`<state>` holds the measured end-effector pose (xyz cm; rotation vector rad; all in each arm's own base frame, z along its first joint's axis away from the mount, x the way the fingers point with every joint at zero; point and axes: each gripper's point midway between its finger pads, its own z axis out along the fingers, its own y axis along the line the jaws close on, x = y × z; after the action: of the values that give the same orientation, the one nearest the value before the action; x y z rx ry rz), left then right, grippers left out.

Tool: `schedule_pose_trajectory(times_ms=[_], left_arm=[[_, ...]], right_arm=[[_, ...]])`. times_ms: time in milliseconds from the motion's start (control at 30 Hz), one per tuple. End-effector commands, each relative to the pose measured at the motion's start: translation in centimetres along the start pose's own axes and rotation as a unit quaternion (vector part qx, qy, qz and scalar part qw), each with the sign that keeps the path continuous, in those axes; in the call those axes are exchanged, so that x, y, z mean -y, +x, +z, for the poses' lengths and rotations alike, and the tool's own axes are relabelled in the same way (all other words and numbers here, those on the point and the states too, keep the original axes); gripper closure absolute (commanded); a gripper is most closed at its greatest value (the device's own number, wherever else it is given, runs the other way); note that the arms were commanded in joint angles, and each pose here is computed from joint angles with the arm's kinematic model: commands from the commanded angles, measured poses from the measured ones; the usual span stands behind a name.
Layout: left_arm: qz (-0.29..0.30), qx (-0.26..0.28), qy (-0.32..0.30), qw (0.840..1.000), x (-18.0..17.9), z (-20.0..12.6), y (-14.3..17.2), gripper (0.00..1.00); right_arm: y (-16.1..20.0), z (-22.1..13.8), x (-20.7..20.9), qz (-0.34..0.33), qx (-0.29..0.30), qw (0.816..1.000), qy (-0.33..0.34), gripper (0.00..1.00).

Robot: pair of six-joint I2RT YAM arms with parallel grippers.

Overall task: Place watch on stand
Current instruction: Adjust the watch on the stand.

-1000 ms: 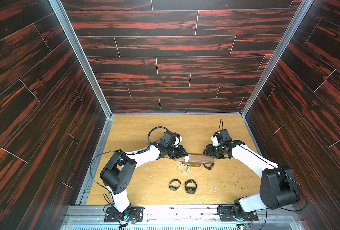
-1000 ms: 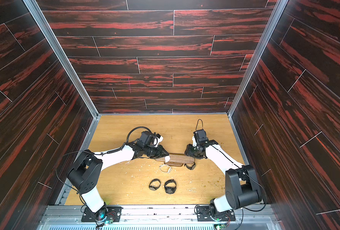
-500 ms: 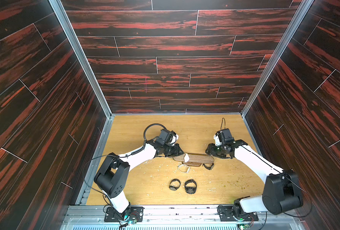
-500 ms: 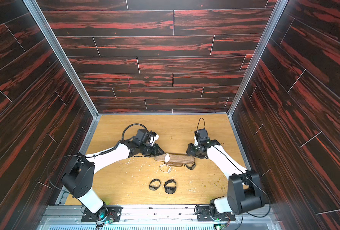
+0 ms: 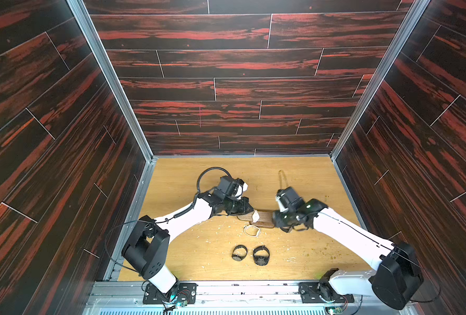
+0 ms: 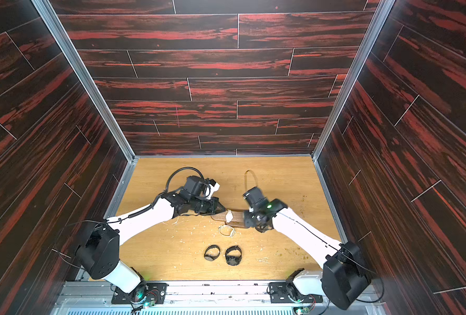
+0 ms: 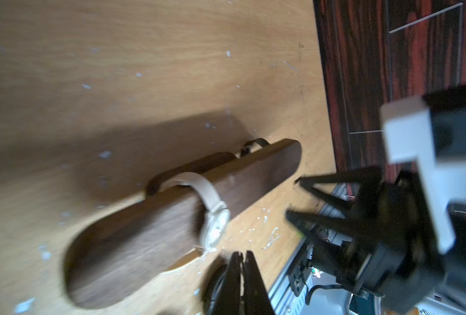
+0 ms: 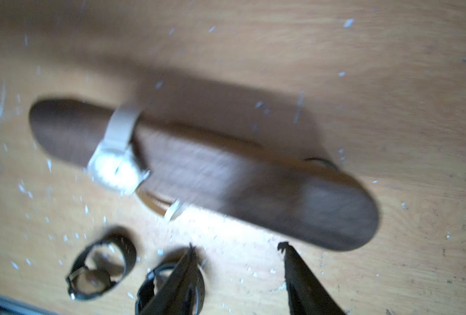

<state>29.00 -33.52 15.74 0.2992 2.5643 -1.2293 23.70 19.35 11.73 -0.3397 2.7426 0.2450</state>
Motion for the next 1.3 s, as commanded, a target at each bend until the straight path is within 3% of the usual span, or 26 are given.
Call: schedule_pose_trajectory(times_ms=[0,233,700,900,1100,1267], left_arm=[[-0.007,0.004,0.038,0.999,1.2,0.6,0.2,0.90],[-0.016,-0.010,0.051,0.999,1.2,2.8,1.3,0.91],[-0.043,-0.014,-0.005,0.999,-3.6,5.2,1.6,0.93],[-0.071,0.015,0.029,0.997,-3.4,4.4,0.3,0.93],[-0.049,0.083,0.071,0.993,0.7,-1.1,-2.8,0.91],[-0.063,0.166,0.004,0.984,-2.1,-7.9,-4.3,0.90]], right_arm=[[1.0,-0.3,-0.7,-0.020,-0.013,0.999,0.025,0.47],[3.2,0.9,-2.5,-0.024,-0.040,0.999,0.005,0.47],[4.6,-0.1,-3.8,-0.051,-0.032,0.997,-0.055,0.48],[4.4,-0.5,-4.7,-0.068,-0.027,0.995,-0.072,0.48],[4.9,-1.1,-8.9,-0.149,-0.027,0.982,-0.109,0.46],[5.9,-0.5,-13.4,-0.208,-0.045,0.966,-0.144,0.45]])
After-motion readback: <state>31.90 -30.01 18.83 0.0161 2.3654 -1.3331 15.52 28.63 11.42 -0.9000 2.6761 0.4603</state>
